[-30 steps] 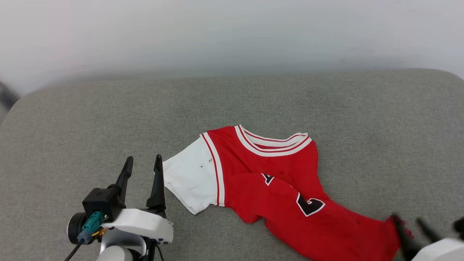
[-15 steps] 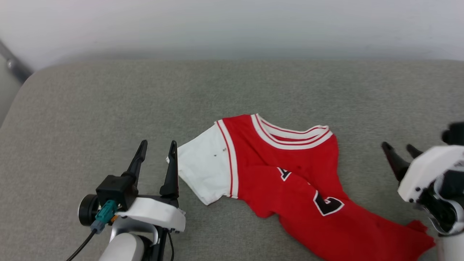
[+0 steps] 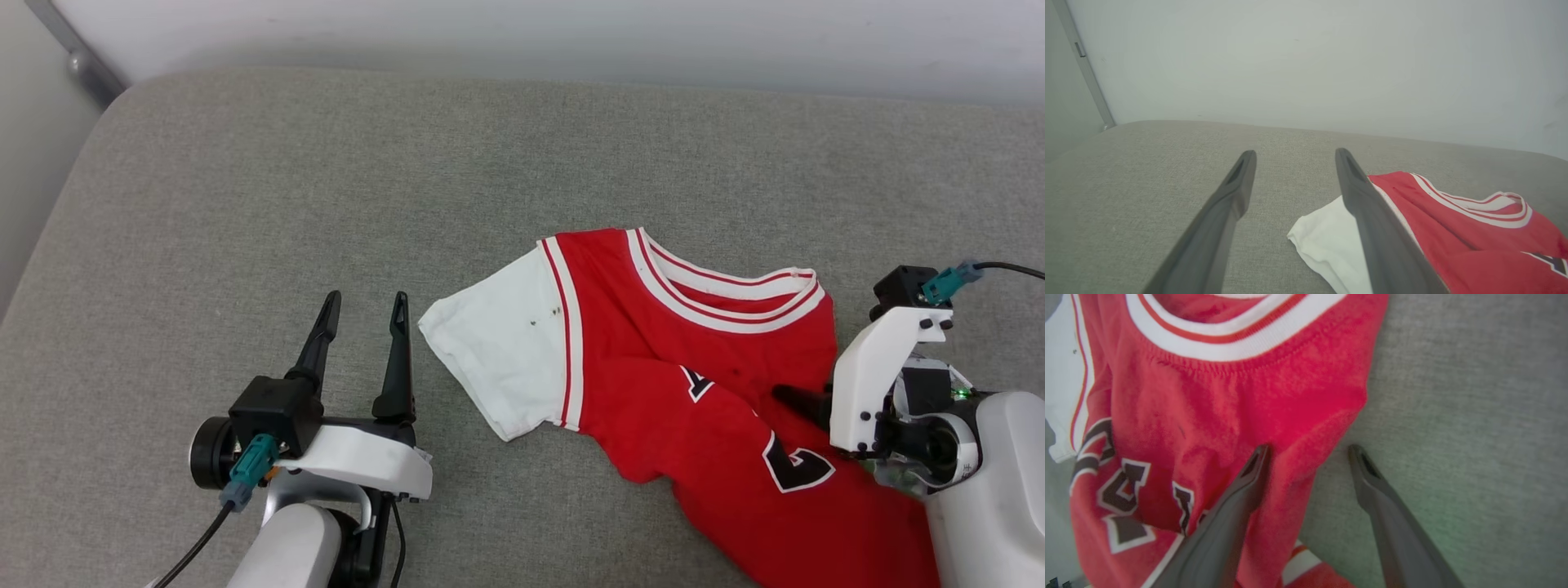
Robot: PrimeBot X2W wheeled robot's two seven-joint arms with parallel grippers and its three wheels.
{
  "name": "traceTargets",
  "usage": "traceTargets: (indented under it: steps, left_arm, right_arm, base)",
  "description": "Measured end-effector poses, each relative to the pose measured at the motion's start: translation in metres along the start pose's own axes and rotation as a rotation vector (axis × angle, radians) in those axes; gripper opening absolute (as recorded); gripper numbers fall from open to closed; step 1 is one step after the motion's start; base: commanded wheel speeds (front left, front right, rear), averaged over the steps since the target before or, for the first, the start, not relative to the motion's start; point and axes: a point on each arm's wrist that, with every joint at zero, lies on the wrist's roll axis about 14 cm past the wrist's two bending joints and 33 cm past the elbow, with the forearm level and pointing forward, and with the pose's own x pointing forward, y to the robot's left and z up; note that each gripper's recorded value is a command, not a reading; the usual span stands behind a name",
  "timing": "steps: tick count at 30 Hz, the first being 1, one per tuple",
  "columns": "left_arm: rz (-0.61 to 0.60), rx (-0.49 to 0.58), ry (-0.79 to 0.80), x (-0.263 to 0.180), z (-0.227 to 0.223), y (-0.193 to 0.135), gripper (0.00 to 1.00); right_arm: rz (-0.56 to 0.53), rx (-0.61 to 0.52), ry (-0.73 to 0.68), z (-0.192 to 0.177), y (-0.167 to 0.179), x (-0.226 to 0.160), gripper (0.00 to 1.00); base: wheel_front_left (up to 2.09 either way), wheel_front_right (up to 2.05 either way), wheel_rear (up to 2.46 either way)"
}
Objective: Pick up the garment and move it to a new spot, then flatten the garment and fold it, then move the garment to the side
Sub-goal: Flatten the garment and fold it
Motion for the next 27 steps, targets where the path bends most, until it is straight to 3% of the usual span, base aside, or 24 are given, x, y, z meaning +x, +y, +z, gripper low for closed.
traceTargets:
  steps: [1,2,3,9,13,18,21,26,27]
  left_arm:
    - [0.004,-0.001,0.002,0.000,-0.001,0.001,1.00]
    - [0.006,-0.001,0.004,0.001,-0.002,0.001,1.00]
    - [0.007,-0.001,0.007,0.001,-0.003,0.002,1.00]
    - [-0.002,-0.006,0.000,0.002,-0.002,-0.002,1.00]
    - [-0.022,-0.012,-0.017,0.002,0.005,-0.008,1.00]
    - [-0.048,-0.016,-0.026,0.000,0.008,-0.016,1.00]
    - [-0.062,-0.021,-0.033,-0.001,0.011,-0.021,1.00]
    - [-0.066,-0.031,-0.024,-0.002,0.008,-0.025,1.00]
    - [-0.066,-0.032,-0.023,-0.002,0.008,-0.025,1.00]
  right_arm:
    - [0.009,0.013,0.014,-0.002,0.001,0.003,0.83]
    - [0.014,0.017,0.023,-0.003,0.002,0.004,0.37]
    - [0.015,0.014,0.024,-0.001,0.003,0.005,0.00]
    - [0.026,-0.048,-0.108,0.027,0.011,-0.007,0.00]
    - [-0.046,-0.177,-0.321,0.079,0.002,-0.046,0.00]
    - [-0.142,-0.238,-0.486,0.113,-0.018,-0.100,0.00]
    - [-0.231,-0.191,-0.495,0.100,-0.050,-0.117,0.00]
    - [-0.310,0.048,-0.357,0.019,-0.107,-0.100,0.00]
    - [-0.325,0.092,-0.342,0.004,-0.115,-0.098,0.41]
  base:
    - [0.00,0.00,0.00]
    - [0.00,0.00,0.00]
    - [0.00,0.00,0.00]
    - [0.00,0.00,0.00]
    - [0.00,0.00,0.00]
    - [0.00,0.00,0.00]
    - [0.00,0.00,0.00]
    - [0.00,0.00,0.00]
    - [0.00,0.00,0.00]
